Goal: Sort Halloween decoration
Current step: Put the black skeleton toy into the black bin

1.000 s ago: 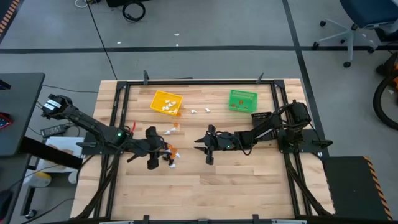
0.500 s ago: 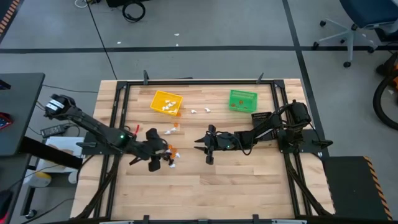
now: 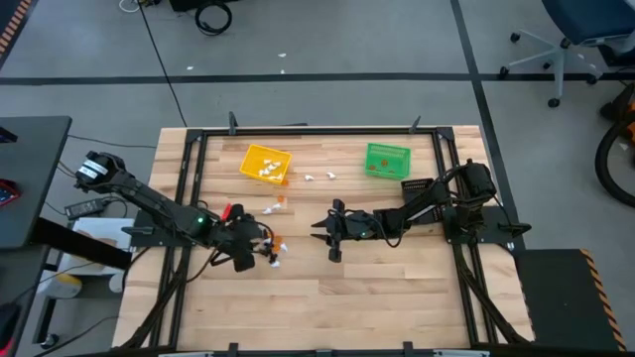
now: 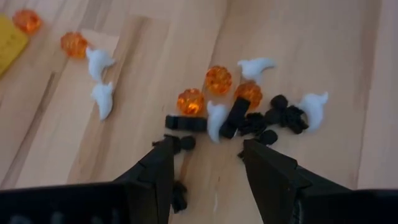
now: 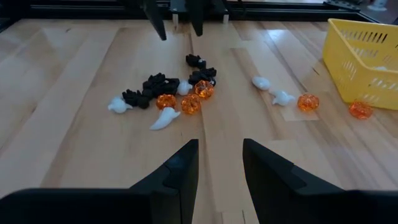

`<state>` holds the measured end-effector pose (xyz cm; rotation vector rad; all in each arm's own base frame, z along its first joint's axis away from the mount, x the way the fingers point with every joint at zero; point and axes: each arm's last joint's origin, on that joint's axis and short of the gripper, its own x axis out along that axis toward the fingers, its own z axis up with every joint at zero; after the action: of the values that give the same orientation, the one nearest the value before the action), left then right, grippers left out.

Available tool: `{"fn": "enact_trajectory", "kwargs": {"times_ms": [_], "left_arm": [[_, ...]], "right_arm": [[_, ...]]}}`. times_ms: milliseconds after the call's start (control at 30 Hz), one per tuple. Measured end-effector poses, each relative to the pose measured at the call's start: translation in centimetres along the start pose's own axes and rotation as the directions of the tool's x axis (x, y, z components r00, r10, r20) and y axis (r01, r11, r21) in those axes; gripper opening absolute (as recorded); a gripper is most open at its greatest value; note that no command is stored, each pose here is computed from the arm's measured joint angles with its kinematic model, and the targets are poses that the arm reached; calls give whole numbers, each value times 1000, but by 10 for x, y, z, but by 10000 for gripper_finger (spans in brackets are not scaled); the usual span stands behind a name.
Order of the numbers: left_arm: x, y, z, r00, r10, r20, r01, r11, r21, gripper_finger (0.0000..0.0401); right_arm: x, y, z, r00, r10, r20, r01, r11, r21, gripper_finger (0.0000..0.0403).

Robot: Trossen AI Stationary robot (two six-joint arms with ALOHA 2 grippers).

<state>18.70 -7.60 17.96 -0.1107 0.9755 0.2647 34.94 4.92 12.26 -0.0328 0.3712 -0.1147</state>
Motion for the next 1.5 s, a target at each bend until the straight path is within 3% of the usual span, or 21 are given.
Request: {"fn": "enact_trajectory", "kwargs": {"times_ms": [367,667,933,1267,1500], "left_arm": [[6,4,-17,998,31,-55,-32,999,-11,169],[7,1,-21,998,67,16,-67,998,5,169],[17,12,-31,993,113,-21,-115,980,-163,169],[19,14,-30,992,122,-27,-125,969,-215,169],[35,10,-36,984,143,-109,-163,965,-208,169]], "right_arm": [[0,0,-1,1000,0,-6,0,1000,-1,130],[0,0,-1,1000,0,-6,0,1000,-2,130],[0,0,-1,1000,0,-6,0,1000,-2,130],[0,0,-1,1000,0,-6,0,1000,-2,130],[0,0,-1,1000,0,-5,0,1000,-2,130]]}}
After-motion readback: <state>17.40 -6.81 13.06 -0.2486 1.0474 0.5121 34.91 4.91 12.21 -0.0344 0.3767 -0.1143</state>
